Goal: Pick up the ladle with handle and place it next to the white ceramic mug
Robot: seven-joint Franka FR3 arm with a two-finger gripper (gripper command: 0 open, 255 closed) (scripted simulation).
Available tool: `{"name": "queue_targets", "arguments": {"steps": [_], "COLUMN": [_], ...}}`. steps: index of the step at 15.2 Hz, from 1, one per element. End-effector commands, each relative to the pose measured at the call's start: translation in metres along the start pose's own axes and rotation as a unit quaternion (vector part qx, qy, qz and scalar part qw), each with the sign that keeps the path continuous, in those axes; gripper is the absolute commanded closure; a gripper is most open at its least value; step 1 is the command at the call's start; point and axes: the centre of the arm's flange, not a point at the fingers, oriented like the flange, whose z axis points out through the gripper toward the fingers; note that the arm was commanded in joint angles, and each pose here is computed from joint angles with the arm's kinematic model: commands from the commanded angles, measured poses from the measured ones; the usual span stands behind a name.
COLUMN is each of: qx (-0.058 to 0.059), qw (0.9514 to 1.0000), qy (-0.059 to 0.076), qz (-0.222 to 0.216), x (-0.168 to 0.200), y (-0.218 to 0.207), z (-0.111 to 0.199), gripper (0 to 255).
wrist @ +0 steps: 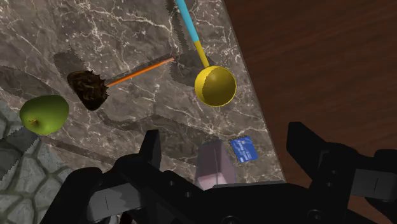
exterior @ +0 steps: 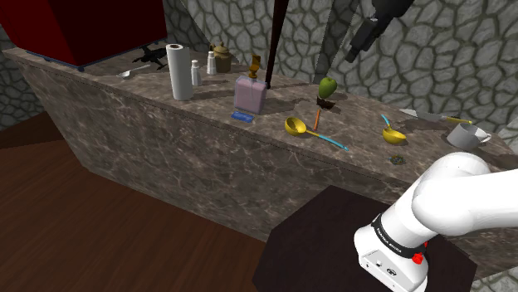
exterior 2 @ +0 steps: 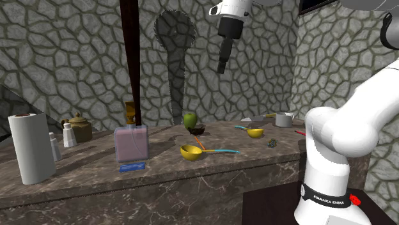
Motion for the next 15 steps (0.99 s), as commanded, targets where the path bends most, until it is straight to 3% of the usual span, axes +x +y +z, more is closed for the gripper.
{"name": "queue_targets", "arguments": {"steps": [1,8,15], "qx": [0.0,0.008,0.016], "qw": [1.0,0.9982,0.9927], "qy": [0.0,-0.012,-0.024], "qz": [0.0,-0.059,-0.117], "x": [0.0,0.001,0.0], "y": [0.0,0.0,-0.001], "z": [0.0,0.092,0.185], "gripper": [0,0,0]}}
